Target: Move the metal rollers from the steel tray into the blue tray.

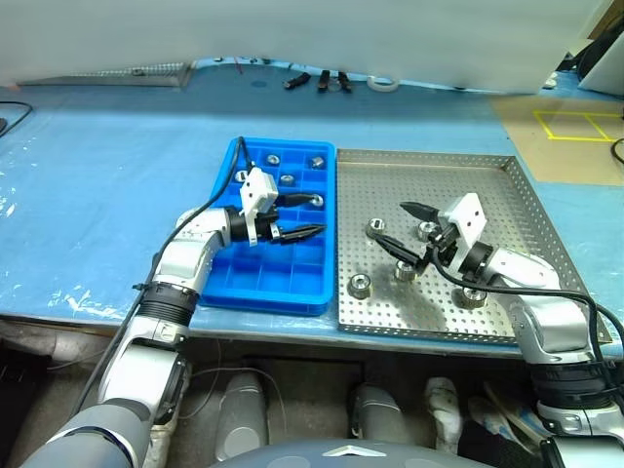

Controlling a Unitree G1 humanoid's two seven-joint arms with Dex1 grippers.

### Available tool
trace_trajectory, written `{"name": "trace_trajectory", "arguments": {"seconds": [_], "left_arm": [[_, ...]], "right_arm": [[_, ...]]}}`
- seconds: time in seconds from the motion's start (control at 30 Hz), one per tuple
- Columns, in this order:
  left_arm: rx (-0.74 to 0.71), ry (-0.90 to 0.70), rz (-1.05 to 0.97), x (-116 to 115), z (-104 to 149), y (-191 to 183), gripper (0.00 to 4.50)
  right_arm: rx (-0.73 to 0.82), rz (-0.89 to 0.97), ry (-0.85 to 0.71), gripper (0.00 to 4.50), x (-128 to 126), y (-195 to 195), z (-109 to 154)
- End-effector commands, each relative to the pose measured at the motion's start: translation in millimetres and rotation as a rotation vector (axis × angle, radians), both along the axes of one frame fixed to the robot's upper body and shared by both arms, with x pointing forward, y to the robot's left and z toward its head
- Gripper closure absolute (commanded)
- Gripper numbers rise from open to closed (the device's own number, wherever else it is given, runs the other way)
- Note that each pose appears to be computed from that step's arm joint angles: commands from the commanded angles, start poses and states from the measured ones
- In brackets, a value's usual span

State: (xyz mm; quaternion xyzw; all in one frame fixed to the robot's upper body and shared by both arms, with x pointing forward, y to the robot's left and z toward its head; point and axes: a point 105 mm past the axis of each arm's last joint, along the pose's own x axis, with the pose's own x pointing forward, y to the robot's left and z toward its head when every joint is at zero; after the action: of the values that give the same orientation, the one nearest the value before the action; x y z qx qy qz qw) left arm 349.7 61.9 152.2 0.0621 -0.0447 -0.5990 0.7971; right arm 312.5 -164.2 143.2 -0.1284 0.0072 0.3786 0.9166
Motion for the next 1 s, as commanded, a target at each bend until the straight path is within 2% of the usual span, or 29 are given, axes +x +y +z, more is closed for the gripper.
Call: {"name": "trace_trajectory", "arguments": {"seconds": [0.03,0.37,1.0], "left_arm": [[-0.012,-0.034,-0.016,2,13,0,0.81],[-0.008,-0.024,-0.003,10,16,-5,0.81],[0.026,0.018,-0.116,5,21,-23,0.81]], "right_arm": [[0.010,-0.025,-0.049,0.02,-1,-8,13],[0.018,-0.048,-0.050,0.02,-2,-5,10],[0.025,-0.098,-0.064,0.02,-9,-7,11]]}}
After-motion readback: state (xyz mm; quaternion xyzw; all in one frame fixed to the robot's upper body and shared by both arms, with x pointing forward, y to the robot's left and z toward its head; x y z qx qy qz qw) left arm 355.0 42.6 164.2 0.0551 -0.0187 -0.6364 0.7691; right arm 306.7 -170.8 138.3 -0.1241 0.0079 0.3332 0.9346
